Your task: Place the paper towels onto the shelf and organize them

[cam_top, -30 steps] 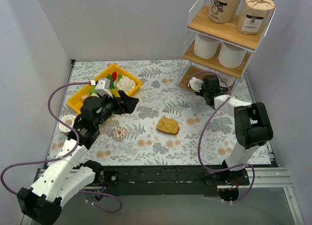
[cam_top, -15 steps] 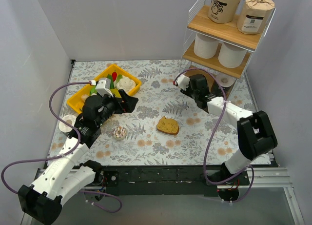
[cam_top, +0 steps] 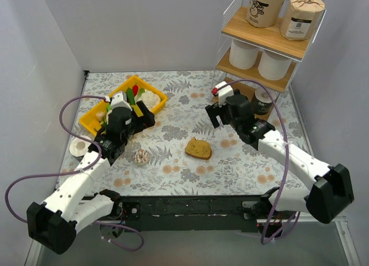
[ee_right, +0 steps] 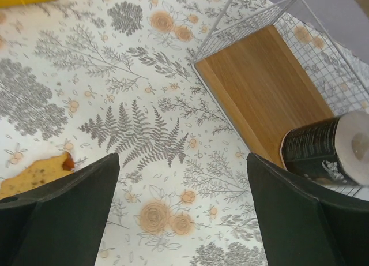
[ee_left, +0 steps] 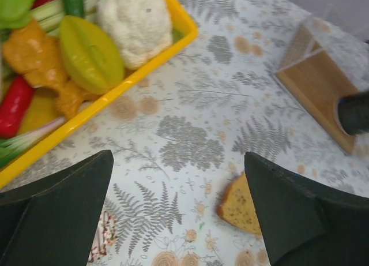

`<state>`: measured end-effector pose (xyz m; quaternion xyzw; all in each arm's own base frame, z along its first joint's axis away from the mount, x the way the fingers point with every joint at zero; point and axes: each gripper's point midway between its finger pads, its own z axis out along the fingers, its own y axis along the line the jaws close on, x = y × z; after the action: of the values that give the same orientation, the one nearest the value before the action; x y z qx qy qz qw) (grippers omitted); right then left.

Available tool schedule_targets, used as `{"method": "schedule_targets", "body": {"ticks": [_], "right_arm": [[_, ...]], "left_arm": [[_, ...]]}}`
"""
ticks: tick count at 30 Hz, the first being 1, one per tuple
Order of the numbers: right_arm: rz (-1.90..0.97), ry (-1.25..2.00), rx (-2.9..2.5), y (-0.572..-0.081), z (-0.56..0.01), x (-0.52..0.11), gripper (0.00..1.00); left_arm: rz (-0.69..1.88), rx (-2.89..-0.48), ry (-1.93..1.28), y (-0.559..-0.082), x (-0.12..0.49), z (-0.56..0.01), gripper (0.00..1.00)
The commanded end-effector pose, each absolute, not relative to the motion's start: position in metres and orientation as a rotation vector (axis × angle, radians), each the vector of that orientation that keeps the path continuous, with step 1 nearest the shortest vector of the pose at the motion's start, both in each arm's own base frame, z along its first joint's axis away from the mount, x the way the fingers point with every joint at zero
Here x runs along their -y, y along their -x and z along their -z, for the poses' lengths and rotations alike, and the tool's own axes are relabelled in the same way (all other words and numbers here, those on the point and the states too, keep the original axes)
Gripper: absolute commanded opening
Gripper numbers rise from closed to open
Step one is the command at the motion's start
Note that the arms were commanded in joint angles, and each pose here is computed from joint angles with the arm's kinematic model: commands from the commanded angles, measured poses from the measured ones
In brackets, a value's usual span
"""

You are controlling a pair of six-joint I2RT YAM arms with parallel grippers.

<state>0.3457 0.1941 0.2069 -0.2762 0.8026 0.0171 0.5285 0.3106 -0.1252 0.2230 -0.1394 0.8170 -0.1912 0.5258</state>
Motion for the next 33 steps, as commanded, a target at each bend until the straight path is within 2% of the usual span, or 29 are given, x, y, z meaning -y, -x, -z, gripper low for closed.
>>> {"method": "schedule_targets", "body": {"ticks": [1, 5, 9, 12, 15, 23, 30, 33], "right_arm": [[-0.169, 0.394, -1.899, -0.332, -0.227, -0.186, 0.99], [-0.228, 0.351, -1.869, -0.317, -0.232, -0.18, 0.98], [-0.237, 0.35, -1.893, -0.306, -0.222, -0.175, 0.88], [-0.228, 0.367, -1.913, -0.302, -0.22, -0.173, 0.83], [-0.257, 0.396, -1.908, -0.297, -0.224, -0.175, 0.79], [-0.387, 0.452, -1.879, -0.284, -0.249, -0.192, 0.74], [-0.433, 0.432, -1.872, -0.282, -0.265, -0.197, 0.72], [-0.431, 0.428, -1.894, -0.283, -0.263, -0.197, 0.72]], "left_arm": [[0.141, -1.959, 0.568, -0.318, 0.075, -0.227, 0.98], [-0.117, -1.994, 0.683, -0.329, 0.028, -0.217, 0.98], [-0.331, -2.004, 0.956, -0.328, -0.062, -0.201, 0.97], [-0.475, -1.936, 1.118, -0.315, -0.106, -0.197, 0.92], [-0.513, -1.888, 1.215, -0.307, -0.125, -0.192, 0.91], [-0.59, -1.862, 1.412, -0.298, -0.169, -0.158, 0.95], [-0.641, -1.885, 1.533, -0.292, -0.171, -0.136, 0.96], [-0.688, -1.862, 1.548, -0.29, -0.177, -0.143, 0.97]]}}
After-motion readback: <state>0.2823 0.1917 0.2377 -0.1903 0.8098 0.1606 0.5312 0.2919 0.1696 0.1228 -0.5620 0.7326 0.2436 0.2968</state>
